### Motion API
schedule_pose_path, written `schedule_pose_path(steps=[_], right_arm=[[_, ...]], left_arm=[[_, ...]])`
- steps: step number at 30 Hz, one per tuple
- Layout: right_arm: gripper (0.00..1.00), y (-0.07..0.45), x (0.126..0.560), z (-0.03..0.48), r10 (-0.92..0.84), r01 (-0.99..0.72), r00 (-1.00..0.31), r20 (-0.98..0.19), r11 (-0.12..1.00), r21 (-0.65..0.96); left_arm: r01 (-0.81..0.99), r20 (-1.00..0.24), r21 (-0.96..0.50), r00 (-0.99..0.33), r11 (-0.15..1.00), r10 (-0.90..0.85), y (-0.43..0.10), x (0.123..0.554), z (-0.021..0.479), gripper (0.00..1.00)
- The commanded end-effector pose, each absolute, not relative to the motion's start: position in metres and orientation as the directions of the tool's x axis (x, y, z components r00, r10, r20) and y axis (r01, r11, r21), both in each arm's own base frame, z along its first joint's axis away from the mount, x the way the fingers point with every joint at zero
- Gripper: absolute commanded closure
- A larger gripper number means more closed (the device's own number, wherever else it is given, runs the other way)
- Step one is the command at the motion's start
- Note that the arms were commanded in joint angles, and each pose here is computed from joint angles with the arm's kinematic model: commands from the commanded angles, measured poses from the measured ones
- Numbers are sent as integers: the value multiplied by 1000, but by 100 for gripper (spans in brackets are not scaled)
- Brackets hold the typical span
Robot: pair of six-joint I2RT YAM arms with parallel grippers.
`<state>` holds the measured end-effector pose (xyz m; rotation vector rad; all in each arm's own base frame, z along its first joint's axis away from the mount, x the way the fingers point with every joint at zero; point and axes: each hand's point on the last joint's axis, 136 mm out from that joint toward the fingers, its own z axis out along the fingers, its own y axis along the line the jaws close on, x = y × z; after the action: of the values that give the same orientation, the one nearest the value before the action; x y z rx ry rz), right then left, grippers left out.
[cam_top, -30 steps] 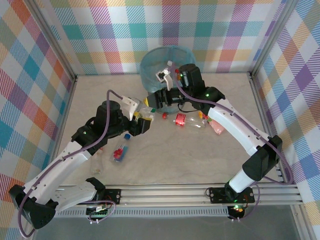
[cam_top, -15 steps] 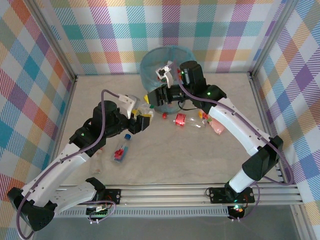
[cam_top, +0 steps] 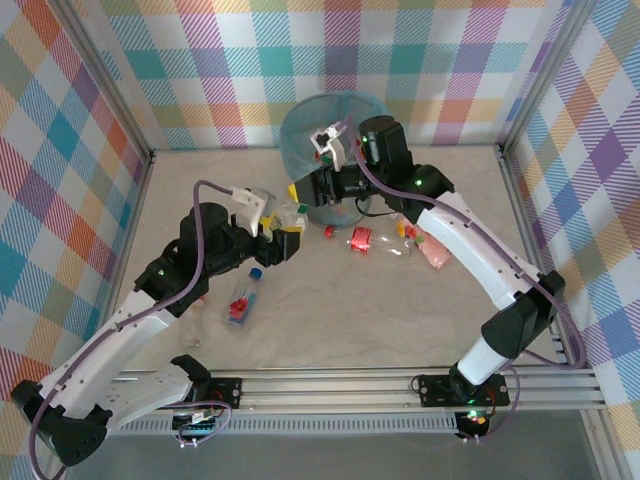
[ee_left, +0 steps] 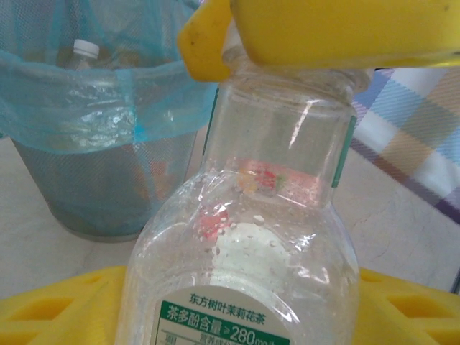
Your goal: Put the plastic bottles in the bin
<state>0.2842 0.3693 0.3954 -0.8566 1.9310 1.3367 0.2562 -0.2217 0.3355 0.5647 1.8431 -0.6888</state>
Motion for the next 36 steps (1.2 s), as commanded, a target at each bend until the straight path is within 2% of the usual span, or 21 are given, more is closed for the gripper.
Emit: schedule_pose_path(steps=[1,6,13,18,22,28,31,36], right_arm=[[67,370,283,420,-144,-840,-521,-841,261,476],[71,361,293,451,-126,-885,-394,-910,318,339],[73,327,343,495,-101,-817,-187,-977,568,98],[70,301,388,522,-74,-725,-86,-994,689,12],[70,289,429,513,-88,-673,-113,-990,739,12],[71,277,486,468,-102,-608,-203,-974,792,44],[72,282,499,444,-94,-626,-263,-960,774,95],[73,310,506,397,-123,-718,-349,-929,672,181]], left_arm=[[679,-960,-203,-280,706,-6,-221,250,364,17],[671,-965,-212,-260,710,-42,-212,242,377,10],[587,-968,-216,-231,780,-94,-180,232,383,5],[557,-967,-217,-233,801,-100,-164,222,380,5],[548,-965,-217,-244,808,-94,-160,218,378,5],[557,-959,-226,-272,799,-81,-161,213,375,5],[556,-957,-227,-280,799,-77,-160,212,375,5],[543,-955,-226,-287,809,-74,-159,214,370,5]])
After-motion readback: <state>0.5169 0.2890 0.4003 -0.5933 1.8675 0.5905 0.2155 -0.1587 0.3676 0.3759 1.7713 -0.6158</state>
